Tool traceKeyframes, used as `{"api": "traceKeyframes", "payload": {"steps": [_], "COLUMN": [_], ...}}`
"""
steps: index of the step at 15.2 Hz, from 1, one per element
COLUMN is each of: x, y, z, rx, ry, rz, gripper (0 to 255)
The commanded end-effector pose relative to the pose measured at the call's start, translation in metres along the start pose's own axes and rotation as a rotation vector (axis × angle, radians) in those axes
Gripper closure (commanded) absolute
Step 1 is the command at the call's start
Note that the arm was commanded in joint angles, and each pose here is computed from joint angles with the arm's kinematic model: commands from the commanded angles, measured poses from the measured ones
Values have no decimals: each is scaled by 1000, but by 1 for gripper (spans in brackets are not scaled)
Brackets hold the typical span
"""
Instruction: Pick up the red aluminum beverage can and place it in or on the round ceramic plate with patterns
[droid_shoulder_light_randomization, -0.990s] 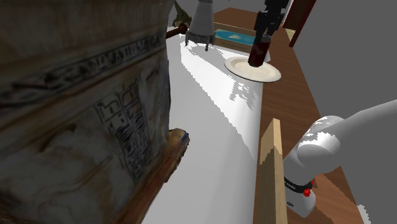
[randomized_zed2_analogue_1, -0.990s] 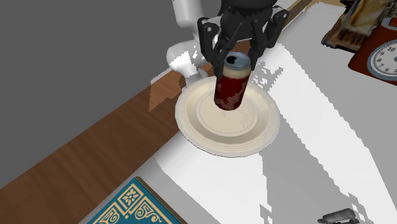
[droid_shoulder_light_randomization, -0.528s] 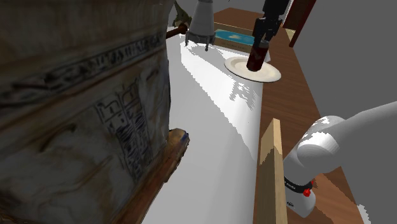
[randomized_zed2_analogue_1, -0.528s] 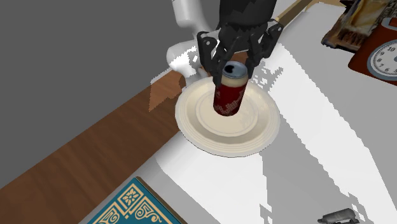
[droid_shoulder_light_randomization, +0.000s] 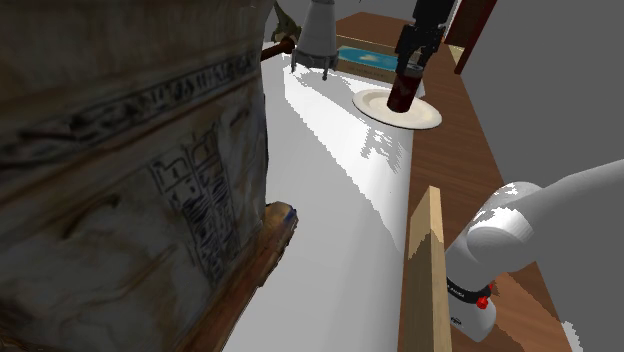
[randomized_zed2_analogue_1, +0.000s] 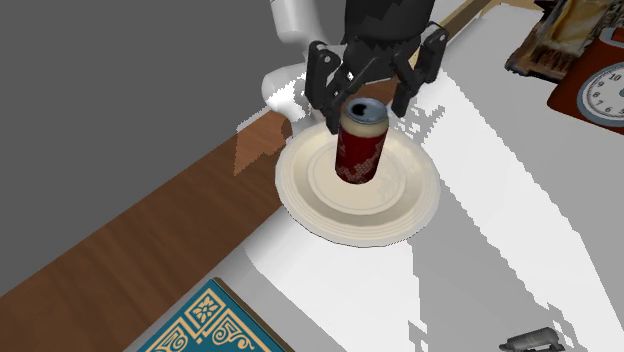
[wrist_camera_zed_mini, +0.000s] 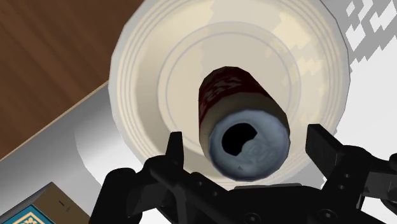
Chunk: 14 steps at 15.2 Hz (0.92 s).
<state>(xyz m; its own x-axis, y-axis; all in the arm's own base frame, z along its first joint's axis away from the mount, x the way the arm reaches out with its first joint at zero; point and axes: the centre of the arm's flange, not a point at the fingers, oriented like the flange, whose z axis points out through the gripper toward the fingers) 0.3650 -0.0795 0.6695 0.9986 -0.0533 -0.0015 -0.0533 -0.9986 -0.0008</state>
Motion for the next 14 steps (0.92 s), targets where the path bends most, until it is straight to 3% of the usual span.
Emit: {"api": "traceKeyframes", "payload": {"steps": [1,2,6,14], "x": [0,0,0,0], "y": [0,0,0,0], "z": [0,0,-50,-50], "rx": [0,0,0,0], "ry": [0,0,0,0], "rz": [0,0,0,0], "gripper": [0,0,0,0]}}
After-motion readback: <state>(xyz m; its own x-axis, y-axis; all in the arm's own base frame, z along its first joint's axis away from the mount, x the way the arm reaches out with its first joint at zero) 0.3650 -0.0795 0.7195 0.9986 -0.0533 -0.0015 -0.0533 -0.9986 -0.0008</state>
